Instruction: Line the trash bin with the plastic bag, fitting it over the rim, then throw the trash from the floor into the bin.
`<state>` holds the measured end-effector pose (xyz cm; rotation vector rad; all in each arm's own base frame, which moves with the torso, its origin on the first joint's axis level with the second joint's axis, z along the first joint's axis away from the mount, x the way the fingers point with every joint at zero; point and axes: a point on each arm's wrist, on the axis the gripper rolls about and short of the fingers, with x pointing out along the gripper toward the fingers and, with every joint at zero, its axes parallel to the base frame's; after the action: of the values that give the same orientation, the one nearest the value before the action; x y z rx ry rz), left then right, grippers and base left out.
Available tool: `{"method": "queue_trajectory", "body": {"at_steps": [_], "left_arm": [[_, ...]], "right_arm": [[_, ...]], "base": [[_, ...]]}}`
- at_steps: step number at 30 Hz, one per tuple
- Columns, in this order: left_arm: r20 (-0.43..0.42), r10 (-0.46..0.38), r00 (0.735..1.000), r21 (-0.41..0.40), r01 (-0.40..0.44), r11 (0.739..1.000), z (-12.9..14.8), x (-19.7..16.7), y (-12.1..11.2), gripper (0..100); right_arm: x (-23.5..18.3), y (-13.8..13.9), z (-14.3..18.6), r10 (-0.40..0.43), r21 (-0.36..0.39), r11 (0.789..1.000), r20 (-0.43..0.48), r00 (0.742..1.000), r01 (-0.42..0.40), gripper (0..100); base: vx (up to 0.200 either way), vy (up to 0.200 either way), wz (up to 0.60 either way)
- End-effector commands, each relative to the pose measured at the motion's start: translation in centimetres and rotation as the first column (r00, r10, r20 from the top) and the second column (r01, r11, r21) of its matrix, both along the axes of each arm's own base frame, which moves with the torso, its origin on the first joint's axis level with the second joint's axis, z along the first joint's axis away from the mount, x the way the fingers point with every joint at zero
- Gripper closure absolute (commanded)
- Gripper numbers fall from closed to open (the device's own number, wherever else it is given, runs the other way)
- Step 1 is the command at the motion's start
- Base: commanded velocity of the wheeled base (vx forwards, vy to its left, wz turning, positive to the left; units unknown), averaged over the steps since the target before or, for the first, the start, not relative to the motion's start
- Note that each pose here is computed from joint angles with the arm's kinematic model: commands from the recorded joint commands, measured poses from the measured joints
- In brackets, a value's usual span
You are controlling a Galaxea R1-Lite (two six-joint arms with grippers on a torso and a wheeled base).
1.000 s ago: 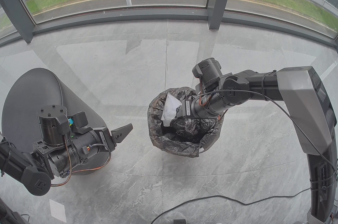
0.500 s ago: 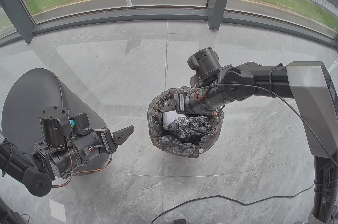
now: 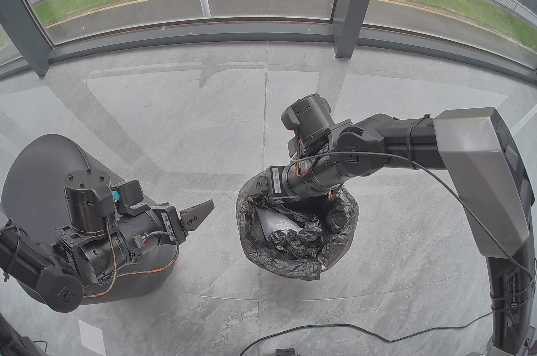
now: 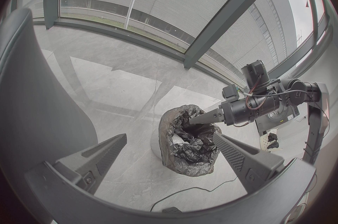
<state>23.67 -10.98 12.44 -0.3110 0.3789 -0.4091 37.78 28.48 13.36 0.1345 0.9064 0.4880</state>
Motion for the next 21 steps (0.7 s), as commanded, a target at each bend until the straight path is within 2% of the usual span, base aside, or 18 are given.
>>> {"method": "queue_trajectory", "body": {"at_steps": [1,7,21], "left_arm": [[-0.004,-0.008,1.0,0.001,0.008,1.0,-0.1,-0.1,-0.2,0],[0.003,-0.012,1.0,0.0,0.012,1.0,0.1,-0.3,-0.2,0],[-0.007,-0.013,1.0,0.004,0.013,1.0,-0.2,-0.1,-0.3,0]], "right_arm": [[0.5,0.6,-2.6,0.012,-0.032,0.999,-0.038,0.999,-0.013,0],[1.8,1.3,-6.9,0.007,-0.082,0.996,-0.106,0.994,-0.016,0],[2.1,0.5,-11.9,-0.027,-0.177,0.984,-0.225,0.974,-0.013,0]], "base": [[0.0,0.0,0.0],[0.0,0.0,0.0],[0.0,0.0,0.0]]}}
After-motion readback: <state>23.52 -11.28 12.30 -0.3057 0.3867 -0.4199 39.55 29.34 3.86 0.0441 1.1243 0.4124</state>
